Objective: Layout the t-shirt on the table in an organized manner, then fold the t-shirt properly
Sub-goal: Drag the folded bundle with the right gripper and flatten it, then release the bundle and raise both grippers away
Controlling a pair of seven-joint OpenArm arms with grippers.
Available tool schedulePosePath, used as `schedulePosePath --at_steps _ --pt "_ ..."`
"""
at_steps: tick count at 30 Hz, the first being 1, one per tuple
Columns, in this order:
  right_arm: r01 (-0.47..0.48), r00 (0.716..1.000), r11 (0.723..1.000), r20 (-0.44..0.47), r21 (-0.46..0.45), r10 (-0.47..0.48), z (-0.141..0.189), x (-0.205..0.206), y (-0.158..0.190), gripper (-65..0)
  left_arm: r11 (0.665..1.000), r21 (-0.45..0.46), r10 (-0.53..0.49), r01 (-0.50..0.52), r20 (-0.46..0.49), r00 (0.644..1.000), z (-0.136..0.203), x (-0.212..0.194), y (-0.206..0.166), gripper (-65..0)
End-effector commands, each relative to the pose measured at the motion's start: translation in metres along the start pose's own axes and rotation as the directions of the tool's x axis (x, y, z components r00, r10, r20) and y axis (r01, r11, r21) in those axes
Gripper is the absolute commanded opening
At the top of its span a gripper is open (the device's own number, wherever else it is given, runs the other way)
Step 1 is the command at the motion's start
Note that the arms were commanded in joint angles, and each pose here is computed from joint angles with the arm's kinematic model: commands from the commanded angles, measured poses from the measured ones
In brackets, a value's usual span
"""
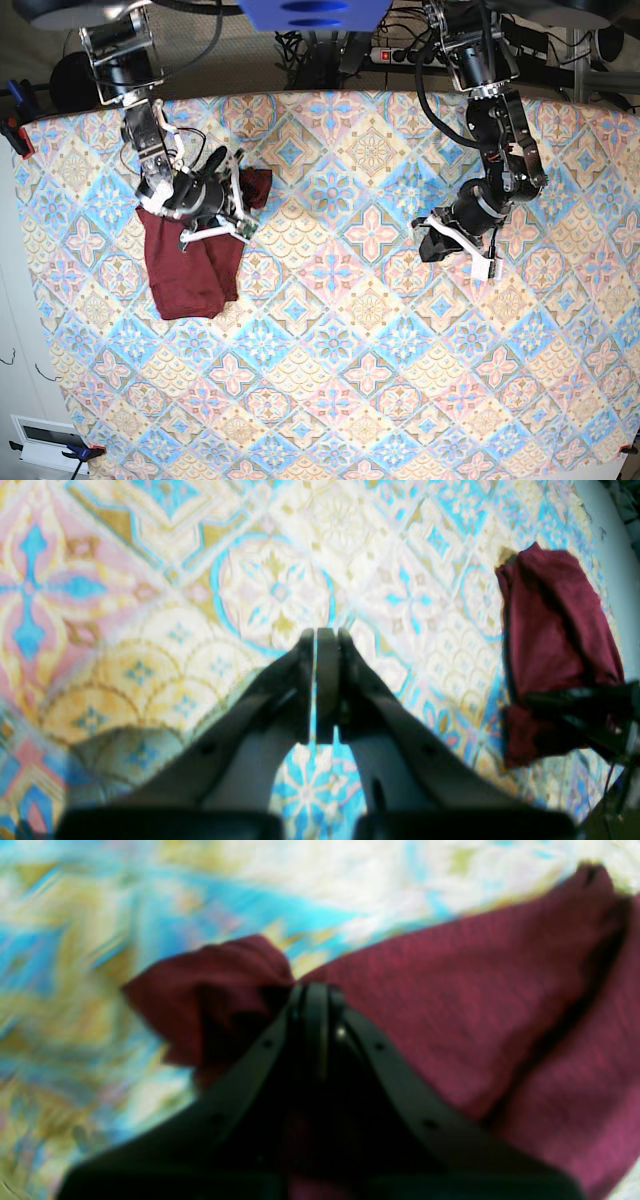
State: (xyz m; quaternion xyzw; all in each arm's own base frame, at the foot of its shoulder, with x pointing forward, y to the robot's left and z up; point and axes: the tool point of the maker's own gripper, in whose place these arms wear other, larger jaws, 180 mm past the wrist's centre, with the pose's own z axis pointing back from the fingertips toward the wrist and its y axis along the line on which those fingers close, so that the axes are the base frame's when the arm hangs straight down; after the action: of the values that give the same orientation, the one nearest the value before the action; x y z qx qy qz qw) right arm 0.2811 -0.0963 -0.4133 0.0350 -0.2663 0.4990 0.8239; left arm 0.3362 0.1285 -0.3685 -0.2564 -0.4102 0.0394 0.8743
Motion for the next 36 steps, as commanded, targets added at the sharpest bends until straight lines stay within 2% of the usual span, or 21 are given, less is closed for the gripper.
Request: schedulePosePath --at_steps 1,5,9,13,17,20,24,31,34,36 --pt "-0.013 0.996 0.999 0.087 -0.044 0.017 0.015 0.023 -0.012 -65.0 1.000 -0.021 -0.018 0.019 0.058 0.998 0.002 0.019 -0.006 -65.0" --pt "0.040 0.991 0.989 0.135 -0.143 -0.021 0.050 0.020 -0.026 -65.0 1.000 -0.022 -0.018 0.019 0.056 0.998 0.001 0.018 -0.007 -65.0" --pt "0.110 0.989 0.970 0.126 -0.219 -0.084 0.071 -0.003 -0.043 -65.0 1.000 -0.023 -0.017 0.018 0.057 0.998 0.001 0.019 -0.007 -65.0" --pt "0.161 0.985 0.954 0.100 -0.252 -0.140 0.079 -0.026 -0.049 -65.0 1.000 -0.023 -0.017 0.018 0.056 0.998 0.001 0.018 -0.007 -65.0" --pt "0.175 0.984 0.957 0.078 -0.233 -0.161 0.077 -0.037 -0.038 -65.0 1.000 -0.018 -0.017 0.018 0.043 0.999 0.003 0.013 -0.005 -65.0" --pt "0.199 0.978 0.957 0.102 -0.211 -0.181 0.070 -0.030 -0.031 -65.0 1.000 -0.016 -0.024 0.025 0.040 0.999 0.006 0.010 -0.005 -65.0" --pt "0.232 0.970 0.964 0.105 -0.130 -0.219 0.047 -0.024 -0.007 -65.0 0.999 -0.011 -0.041 0.042 0.051 0.998 0.013 0.011 -0.008 -65.0" --pt "0.186 0.977 0.982 0.112 -0.035 -0.181 0.016 0.001 0.007 -65.0 0.999 -0.012 -0.044 0.045 0.056 0.997 0.013 0.012 -0.009 -65.0" --pt "0.179 0.973 0.983 0.157 -0.030 -0.172 0.017 0.010 0.009 -65.0 0.999 -0.014 -0.044 0.044 0.054 0.998 0.017 0.009 -0.010 -65.0" --pt "0.158 0.970 0.986 0.195 -0.055 -0.144 0.028 0.023 0.003 -65.0 0.998 -0.041 -0.042 0.045 0.086 0.995 0.024 0.015 -0.018 -65.0"
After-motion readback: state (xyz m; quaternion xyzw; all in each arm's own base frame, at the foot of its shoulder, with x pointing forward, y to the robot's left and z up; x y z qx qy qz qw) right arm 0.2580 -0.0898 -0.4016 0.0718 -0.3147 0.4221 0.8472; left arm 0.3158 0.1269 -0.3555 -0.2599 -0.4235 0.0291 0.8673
